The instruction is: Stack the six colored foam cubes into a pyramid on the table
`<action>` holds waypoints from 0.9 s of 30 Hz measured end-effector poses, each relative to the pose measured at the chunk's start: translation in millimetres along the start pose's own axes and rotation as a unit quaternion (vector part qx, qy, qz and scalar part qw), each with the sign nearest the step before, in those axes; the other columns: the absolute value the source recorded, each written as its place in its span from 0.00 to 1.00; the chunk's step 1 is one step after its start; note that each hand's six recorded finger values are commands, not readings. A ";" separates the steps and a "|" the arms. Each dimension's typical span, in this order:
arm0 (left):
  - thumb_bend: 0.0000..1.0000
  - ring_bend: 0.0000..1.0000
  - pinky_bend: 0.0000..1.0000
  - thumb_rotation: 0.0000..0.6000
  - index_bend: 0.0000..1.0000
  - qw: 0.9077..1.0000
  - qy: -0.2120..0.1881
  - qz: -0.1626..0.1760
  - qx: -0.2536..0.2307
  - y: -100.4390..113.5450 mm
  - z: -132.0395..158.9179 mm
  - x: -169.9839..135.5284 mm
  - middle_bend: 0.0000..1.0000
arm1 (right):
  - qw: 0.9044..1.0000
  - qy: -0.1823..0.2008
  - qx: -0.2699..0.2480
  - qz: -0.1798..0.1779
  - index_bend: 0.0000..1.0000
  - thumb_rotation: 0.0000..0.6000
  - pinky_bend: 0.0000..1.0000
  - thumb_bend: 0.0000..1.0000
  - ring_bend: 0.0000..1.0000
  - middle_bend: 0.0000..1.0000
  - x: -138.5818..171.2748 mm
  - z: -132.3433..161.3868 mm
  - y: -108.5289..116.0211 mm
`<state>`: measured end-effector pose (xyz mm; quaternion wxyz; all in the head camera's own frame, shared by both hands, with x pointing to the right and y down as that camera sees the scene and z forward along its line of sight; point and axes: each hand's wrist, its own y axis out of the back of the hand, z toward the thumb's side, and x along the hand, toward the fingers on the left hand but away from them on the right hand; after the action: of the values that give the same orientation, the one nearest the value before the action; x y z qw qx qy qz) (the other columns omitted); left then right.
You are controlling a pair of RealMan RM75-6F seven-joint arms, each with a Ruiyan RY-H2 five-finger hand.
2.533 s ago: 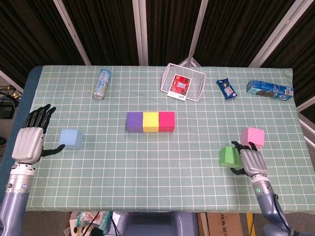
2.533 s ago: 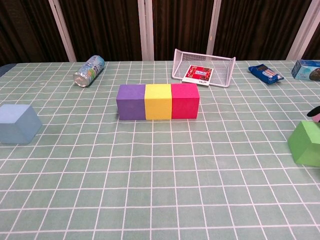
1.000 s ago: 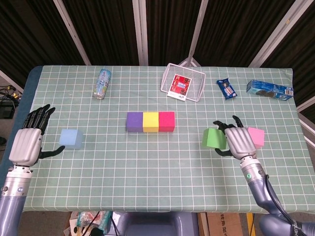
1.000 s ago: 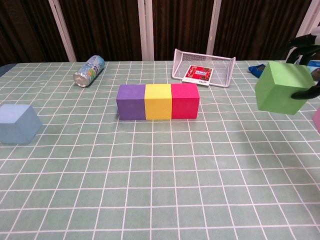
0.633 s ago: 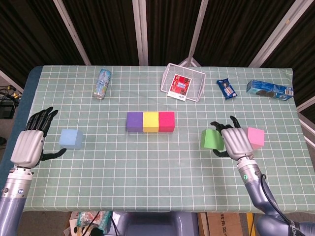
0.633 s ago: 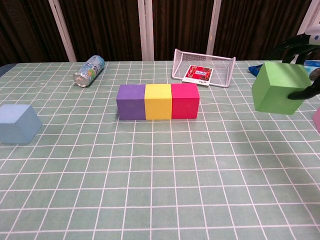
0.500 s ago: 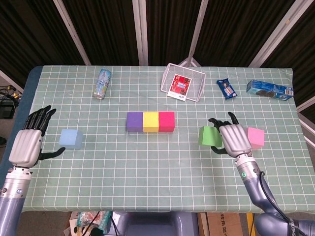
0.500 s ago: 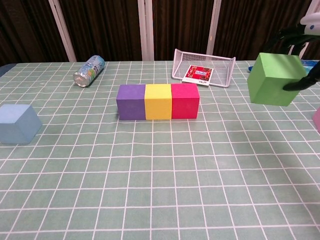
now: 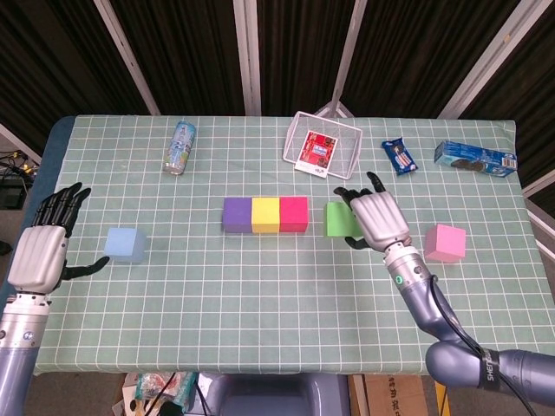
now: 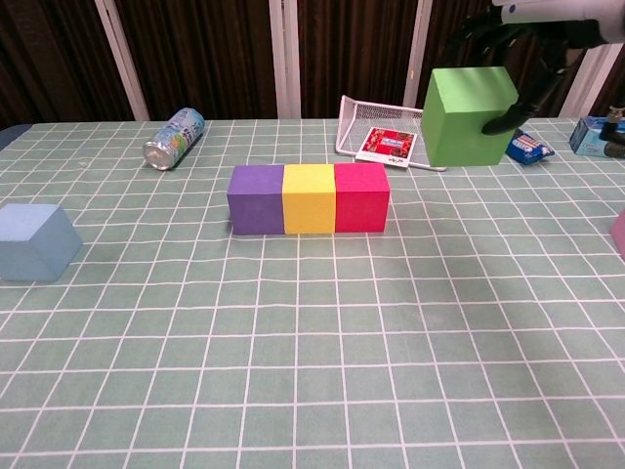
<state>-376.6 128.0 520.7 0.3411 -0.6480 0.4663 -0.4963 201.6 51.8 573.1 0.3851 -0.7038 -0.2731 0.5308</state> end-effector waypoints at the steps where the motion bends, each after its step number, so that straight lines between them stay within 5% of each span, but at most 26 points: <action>1: 0.01 0.00 0.01 1.00 0.00 1.000 0.001 -0.001 0.002 -0.3 -0.5 0.1 0.00 | 1.000 0.002 0.003 0.002 0.22 1.00 0.00 0.27 0.37 0.39 -3.2 3.2 0.5; 14: 0.01 0.00 0.01 1.00 0.00 1.000 0.009 -0.005 -0.001 -0.2 -5.5 2.3 0.00 | 0.999 0.021 -0.006 0.031 0.22 1.00 0.00 0.27 0.37 0.39 -46.5 53.5 8.5; 27: 0.01 0.00 0.01 1.00 0.00 1.000 0.014 -0.007 -0.008 0.2 -7.3 4.3 0.00 | 0.997 -0.006 -0.053 0.061 0.22 1.00 0.00 0.27 0.37 0.39 -77.2 59.5 -3.2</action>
<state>-383.4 124.0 523.9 0.3258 -0.6472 0.4700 -0.5041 122.4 7.3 608.9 0.3126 -0.7351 -0.2596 0.5428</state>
